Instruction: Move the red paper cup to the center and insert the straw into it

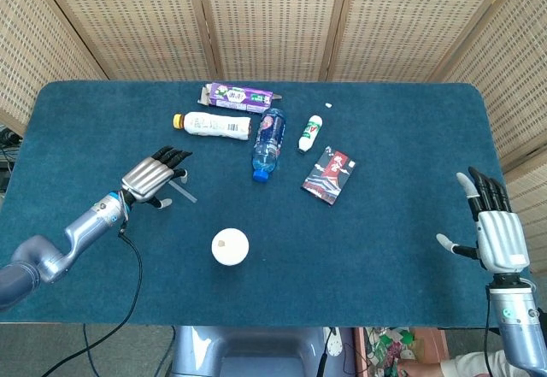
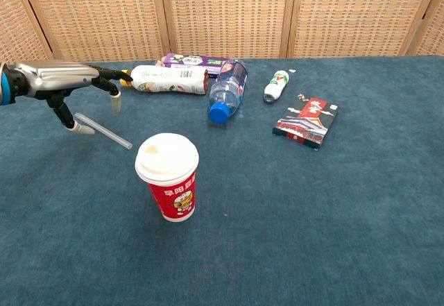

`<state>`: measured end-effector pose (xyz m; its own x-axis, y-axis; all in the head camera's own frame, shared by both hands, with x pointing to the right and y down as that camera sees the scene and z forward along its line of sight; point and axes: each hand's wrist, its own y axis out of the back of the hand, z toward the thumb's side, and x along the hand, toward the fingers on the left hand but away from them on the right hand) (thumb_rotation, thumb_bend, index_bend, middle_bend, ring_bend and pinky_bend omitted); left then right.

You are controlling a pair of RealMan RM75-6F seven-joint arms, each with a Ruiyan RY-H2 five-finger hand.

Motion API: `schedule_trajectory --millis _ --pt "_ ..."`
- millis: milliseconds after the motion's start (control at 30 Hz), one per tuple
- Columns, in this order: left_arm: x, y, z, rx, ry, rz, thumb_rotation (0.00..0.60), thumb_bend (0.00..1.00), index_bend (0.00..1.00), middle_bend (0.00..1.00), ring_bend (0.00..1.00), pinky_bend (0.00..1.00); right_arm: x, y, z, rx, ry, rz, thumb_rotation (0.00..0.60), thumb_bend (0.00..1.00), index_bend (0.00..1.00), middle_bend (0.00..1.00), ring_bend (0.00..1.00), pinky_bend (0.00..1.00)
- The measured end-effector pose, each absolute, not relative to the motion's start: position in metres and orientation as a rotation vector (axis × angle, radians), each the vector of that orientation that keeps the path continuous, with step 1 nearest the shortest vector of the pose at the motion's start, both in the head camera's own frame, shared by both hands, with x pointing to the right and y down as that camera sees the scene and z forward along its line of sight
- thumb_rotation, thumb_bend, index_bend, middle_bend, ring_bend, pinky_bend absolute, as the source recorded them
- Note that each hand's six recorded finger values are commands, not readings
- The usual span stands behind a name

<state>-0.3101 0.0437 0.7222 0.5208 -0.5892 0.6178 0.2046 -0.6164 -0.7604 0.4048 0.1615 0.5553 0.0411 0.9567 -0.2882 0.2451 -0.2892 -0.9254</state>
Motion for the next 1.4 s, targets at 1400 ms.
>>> schedule_trajectory --millis 1400 --pt "-0.291 0.044 0.767 -1.925 0.247 -1.247 0.600 0.37 0.48 0.00 0.00 0.00 0.407 0.160 0.560 -1.634 -1.245 1.312 0.600 0.00 0.00 0.00 0.00 0.00"
